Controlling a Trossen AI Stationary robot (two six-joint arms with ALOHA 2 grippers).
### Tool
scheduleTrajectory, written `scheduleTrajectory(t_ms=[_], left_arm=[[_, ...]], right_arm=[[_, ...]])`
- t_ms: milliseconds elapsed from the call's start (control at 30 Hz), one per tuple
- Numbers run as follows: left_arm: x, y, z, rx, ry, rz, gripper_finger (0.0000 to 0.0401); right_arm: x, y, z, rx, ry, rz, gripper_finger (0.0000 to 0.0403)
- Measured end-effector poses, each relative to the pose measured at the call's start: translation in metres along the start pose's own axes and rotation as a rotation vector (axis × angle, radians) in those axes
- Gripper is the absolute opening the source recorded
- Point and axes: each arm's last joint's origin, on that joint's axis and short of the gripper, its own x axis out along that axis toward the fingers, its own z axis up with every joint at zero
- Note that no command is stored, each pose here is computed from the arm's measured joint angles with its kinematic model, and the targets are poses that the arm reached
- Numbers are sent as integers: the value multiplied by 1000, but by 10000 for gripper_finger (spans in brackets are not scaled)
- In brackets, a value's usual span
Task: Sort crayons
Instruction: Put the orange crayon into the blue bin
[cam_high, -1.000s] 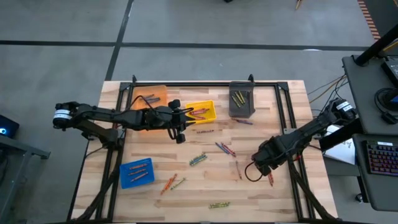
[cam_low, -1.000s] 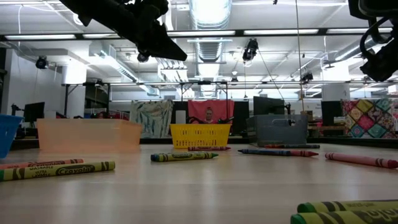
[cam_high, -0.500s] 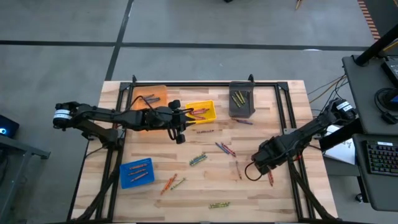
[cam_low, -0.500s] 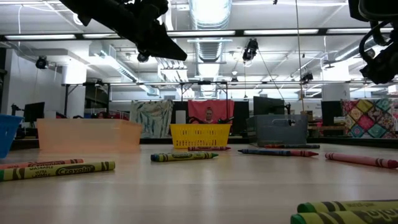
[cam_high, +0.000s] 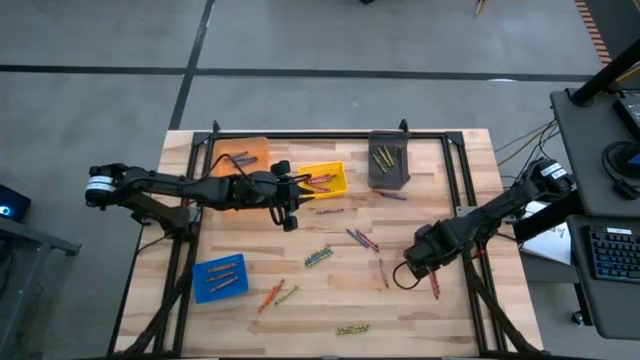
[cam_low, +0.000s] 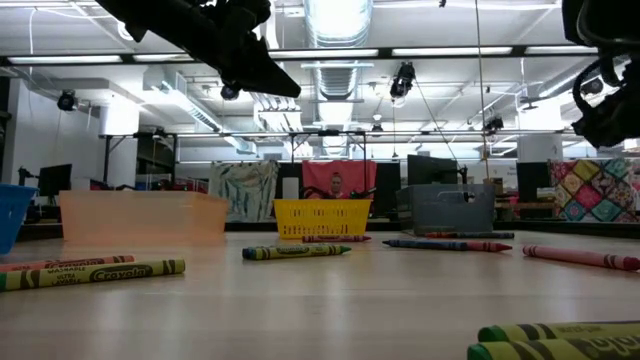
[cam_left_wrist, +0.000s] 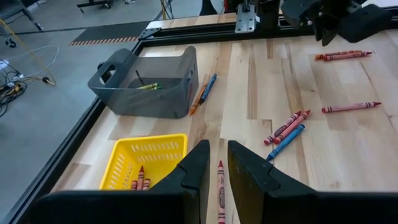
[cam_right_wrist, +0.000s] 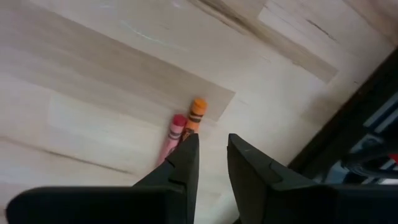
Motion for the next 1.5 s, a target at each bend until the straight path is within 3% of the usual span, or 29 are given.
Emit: scheduleTrajectory(t_ms=[433, 567, 867, 1500], left_arm=[[0, 0, 0, 0, -1, 0, 40], [0, 0, 0, -1, -3, 0, 40], [0, 0, 1, -2, -9, 1, 40], [0, 0, 1, -2, -9, 1, 40]], right_arm=[[15, -3, 4, -31, -7, 27, 65], [14, -2, 5, 24, -49, 31, 52], [16, -4, 5, 35, -20, 26, 108], [33, -8, 9, 35, -27, 65, 113]])
